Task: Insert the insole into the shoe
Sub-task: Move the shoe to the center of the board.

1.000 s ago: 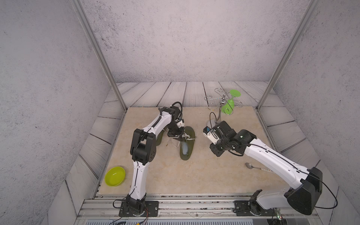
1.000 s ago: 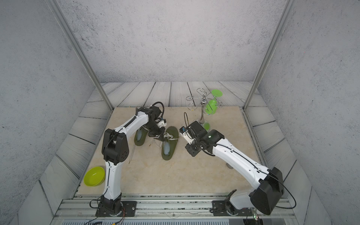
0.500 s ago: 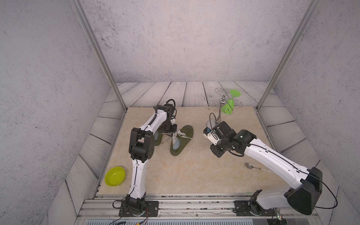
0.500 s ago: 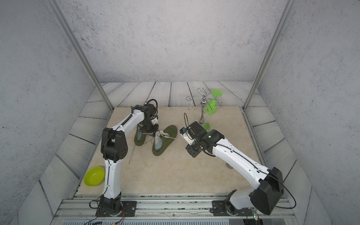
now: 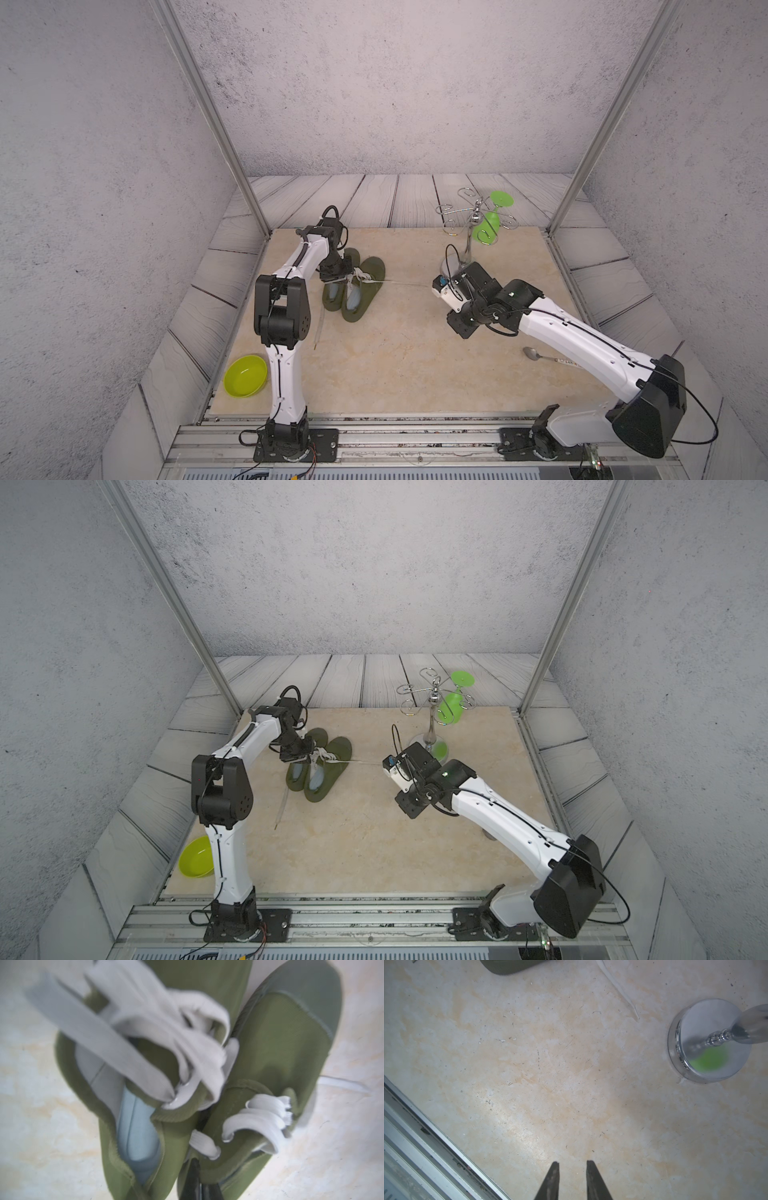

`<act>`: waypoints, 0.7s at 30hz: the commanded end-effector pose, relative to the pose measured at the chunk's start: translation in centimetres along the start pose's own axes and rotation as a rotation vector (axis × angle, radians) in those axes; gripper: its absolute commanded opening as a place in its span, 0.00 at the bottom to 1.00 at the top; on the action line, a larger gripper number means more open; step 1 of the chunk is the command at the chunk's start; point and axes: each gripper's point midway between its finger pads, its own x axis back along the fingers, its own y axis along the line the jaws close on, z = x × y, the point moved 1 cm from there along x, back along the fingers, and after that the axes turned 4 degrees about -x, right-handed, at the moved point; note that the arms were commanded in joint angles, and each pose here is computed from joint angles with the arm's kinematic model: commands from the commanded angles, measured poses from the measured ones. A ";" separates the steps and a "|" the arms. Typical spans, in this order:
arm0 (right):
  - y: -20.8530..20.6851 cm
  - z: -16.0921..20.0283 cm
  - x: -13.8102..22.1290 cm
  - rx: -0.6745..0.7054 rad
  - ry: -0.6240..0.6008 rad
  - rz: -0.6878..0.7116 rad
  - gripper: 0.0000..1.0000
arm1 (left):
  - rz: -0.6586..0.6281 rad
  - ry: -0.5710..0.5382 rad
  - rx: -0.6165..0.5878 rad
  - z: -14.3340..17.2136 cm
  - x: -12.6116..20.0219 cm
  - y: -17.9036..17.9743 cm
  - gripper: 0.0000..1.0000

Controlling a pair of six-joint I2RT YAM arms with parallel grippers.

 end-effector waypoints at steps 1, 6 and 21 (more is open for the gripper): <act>0.5 -0.5 -2.2 -0.004 0.010 -0.021 0.26 | 0.074 -0.076 0.010 -1.4 1.8 -1.7 0.00; 0.4 -1.8 -6.9 -0.009 0.037 -0.005 0.26 | 0.129 -0.104 0.022 -1.0 2.9 -2.5 0.54; 1.3 -10.9 -17.3 0.000 0.058 0.034 0.29 | 0.158 -0.239 0.082 5.6 9.4 -0.8 0.96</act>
